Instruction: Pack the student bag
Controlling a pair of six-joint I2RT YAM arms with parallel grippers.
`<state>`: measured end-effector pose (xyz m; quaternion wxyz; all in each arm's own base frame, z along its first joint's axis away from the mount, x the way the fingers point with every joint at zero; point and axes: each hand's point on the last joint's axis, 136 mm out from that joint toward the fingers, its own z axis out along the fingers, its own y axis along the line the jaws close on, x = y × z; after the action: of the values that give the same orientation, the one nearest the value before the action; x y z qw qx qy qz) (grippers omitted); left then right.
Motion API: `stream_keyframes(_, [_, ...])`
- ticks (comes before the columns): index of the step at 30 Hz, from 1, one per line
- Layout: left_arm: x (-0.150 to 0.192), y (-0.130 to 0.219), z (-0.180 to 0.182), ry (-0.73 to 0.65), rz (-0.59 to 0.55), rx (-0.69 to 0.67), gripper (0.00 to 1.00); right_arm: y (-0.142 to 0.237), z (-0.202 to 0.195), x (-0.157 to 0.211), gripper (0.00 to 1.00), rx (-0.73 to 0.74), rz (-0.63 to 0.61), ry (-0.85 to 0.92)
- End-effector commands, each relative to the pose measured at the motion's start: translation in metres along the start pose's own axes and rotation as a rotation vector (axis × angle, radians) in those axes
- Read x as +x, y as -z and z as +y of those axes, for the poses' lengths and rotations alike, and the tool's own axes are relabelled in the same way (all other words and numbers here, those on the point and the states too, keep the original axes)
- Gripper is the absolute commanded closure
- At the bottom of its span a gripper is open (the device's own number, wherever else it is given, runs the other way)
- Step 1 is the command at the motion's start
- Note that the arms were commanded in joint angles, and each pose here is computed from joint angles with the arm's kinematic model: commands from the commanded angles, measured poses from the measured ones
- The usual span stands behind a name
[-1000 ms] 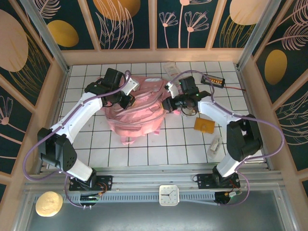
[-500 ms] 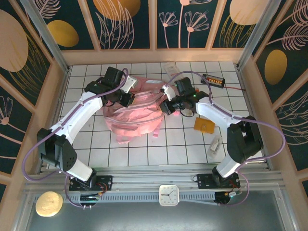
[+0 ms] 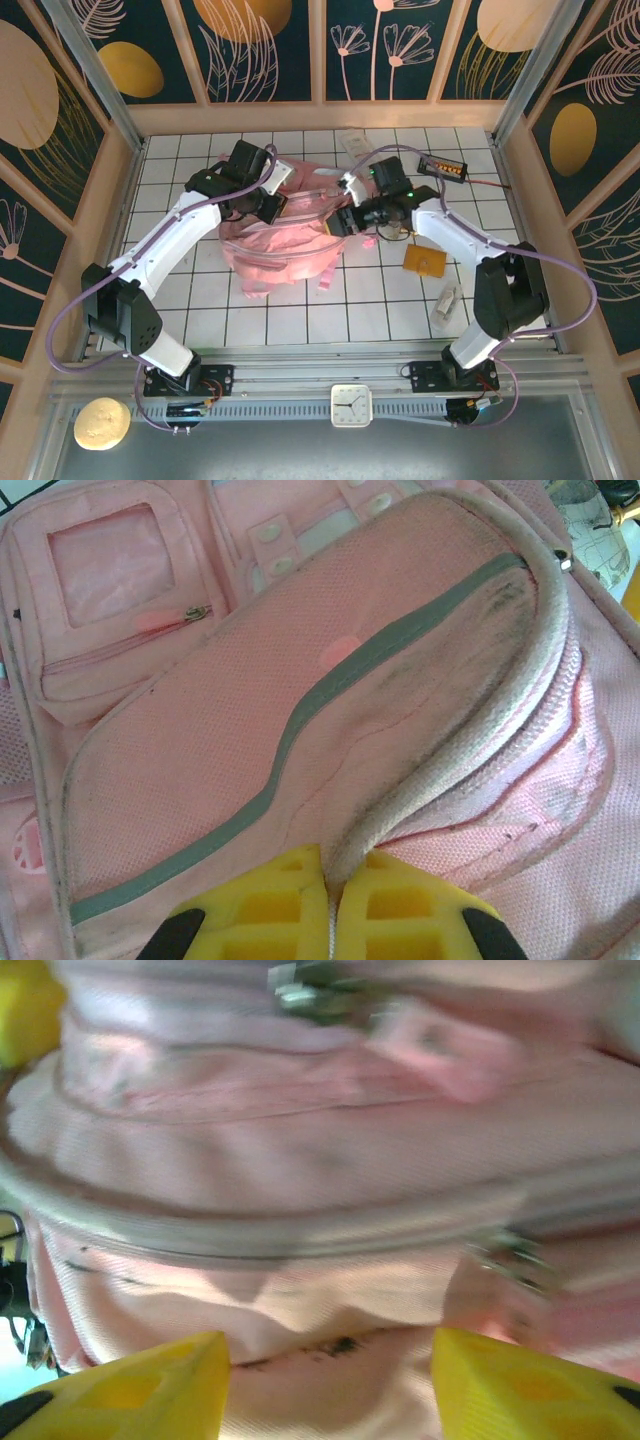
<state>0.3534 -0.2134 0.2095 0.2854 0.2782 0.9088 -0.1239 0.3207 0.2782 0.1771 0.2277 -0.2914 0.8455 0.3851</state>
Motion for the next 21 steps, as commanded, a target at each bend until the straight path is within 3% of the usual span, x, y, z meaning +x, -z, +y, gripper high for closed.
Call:
stream_keyframes(1, [-0.042,0.032,-0.009,-0.03,-0.165,0.036,1.0,0.026,-0.011,-0.018,0.41,-0.025,-0.088,-0.065])
stream_keyframes(4, [-0.042,0.034,-0.017,-0.053,-0.147,0.085,1.0,0.034,-0.015,-0.033,0.41,-0.041,-0.104,-0.03])
stream_keyframes(9, [-0.044,0.036,-0.021,-0.06,-0.137,0.11,1.0,0.023,-0.013,-0.024,0.46,-0.122,-0.032,-0.014])
stream_keyframes(21, [-0.045,0.028,-0.02,-0.046,-0.131,0.145,1.0,0.006,-0.022,-0.018,0.49,-0.094,0.004,-0.003])
